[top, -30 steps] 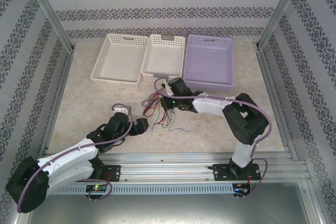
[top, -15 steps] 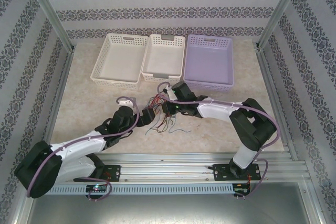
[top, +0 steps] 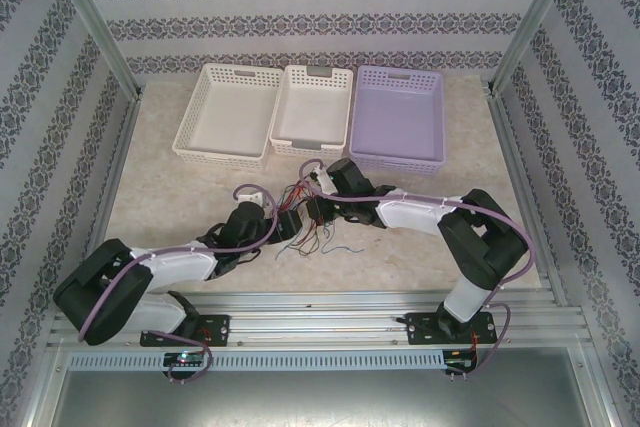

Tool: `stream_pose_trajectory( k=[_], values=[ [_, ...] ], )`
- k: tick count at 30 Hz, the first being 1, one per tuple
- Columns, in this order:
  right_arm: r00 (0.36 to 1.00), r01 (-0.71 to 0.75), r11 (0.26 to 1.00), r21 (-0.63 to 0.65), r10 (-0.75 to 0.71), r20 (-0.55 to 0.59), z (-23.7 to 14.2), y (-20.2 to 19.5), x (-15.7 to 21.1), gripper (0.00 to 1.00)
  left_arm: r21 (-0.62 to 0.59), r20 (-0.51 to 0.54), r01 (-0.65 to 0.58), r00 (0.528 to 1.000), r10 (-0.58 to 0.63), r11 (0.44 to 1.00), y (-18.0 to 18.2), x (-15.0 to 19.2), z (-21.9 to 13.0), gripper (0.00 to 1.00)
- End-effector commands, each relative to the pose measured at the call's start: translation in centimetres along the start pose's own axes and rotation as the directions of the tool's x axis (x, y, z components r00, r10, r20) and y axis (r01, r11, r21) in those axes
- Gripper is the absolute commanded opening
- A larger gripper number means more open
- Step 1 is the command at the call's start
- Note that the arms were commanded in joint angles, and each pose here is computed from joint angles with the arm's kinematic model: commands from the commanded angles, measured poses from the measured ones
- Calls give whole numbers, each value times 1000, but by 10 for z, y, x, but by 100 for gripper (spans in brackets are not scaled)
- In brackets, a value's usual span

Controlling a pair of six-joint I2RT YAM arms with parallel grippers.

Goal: Untangle the cables

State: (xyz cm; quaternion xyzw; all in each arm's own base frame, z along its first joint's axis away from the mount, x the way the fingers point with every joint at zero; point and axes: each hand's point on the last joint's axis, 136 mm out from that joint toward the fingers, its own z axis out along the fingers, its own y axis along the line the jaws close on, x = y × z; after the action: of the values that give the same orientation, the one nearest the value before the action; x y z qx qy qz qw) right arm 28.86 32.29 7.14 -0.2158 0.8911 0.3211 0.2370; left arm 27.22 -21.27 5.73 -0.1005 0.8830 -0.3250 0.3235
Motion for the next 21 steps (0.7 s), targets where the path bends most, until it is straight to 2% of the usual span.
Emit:
stream_pose_trajectory(
  k=[1, 6, 11, 21],
  values=[
    [999, 5, 998, -61, -2, 49, -9, 18, -12, 0, 97, 9, 5, 1000, -6, 995, -26, -4, 6, 82],
    [998, -4, 997, -81, 9, 55, -10, 22, -14, 0, 90, -13, 6, 1000, -5, 996, -20, 3, 14, 77],
    [998, -17, 995, -102, 22, 53, -11, 26, -12, 0, 80, -22, -3, 1000, 5, 997, -17, 6, 18, 66],
    [999, -7, 996, -90, 11, 51, -20, 27, -10, 0, 38, -39, -29, 999, 30, 999, -4, 13, 19, 32]
  ],
)
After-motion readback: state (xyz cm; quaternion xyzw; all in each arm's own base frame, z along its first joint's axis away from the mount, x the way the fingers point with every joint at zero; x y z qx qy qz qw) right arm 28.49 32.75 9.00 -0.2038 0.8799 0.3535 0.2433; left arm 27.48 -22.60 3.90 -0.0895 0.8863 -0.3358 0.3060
